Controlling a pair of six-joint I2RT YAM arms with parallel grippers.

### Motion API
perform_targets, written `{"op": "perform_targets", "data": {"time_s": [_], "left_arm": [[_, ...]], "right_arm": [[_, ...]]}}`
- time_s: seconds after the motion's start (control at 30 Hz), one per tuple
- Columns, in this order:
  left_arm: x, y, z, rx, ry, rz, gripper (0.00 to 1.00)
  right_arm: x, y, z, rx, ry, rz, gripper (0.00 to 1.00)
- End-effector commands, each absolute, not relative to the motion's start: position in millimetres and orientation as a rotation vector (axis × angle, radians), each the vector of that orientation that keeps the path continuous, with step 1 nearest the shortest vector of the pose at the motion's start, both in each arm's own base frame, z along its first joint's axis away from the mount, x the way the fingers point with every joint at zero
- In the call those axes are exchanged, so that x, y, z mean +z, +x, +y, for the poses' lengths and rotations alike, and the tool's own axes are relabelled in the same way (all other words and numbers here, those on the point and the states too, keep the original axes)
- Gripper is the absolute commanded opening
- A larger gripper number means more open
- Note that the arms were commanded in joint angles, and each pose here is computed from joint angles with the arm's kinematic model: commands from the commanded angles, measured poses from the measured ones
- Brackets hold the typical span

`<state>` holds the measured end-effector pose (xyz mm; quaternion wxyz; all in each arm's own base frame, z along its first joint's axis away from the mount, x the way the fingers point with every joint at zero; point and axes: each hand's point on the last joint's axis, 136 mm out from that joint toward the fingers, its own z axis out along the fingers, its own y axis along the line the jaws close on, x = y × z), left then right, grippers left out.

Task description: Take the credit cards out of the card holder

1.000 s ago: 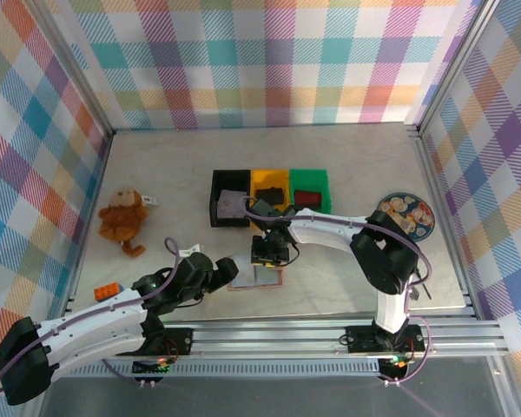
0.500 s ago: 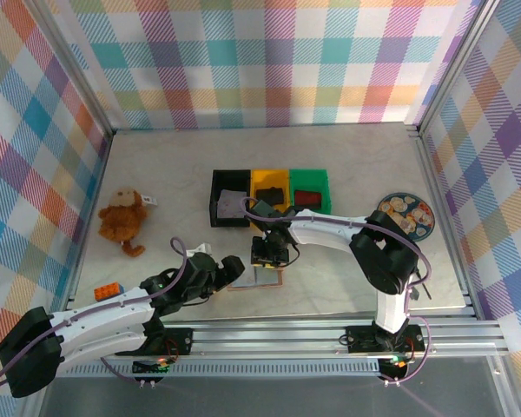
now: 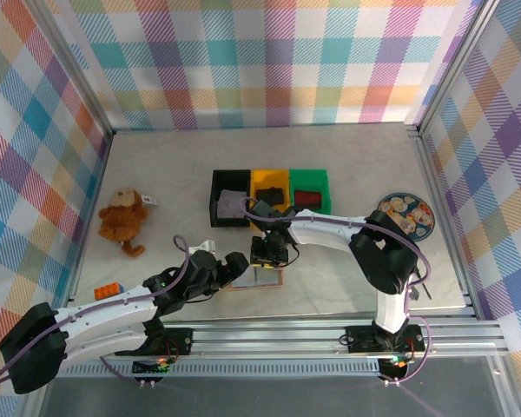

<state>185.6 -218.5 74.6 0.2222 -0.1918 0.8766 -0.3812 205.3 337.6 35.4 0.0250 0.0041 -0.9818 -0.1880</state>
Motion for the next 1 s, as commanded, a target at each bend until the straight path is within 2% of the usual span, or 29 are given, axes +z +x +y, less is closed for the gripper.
{"op": "perform_targets", "data": {"time_s": [0.0,0.97], "left_arm": [[88.5,190.7,-232.3,-1.143,-0.528,2.382,0.89],[67.3,190.5,-241.1,-1.101,-0.518,2.459,0.89]], "right_arm": [[30.2,203.1,335.6,-0.569,-0.015,-3.015,0.28],[26.5,201.1,337.1,-0.575,-0.014,-3.002,0.27]]}}
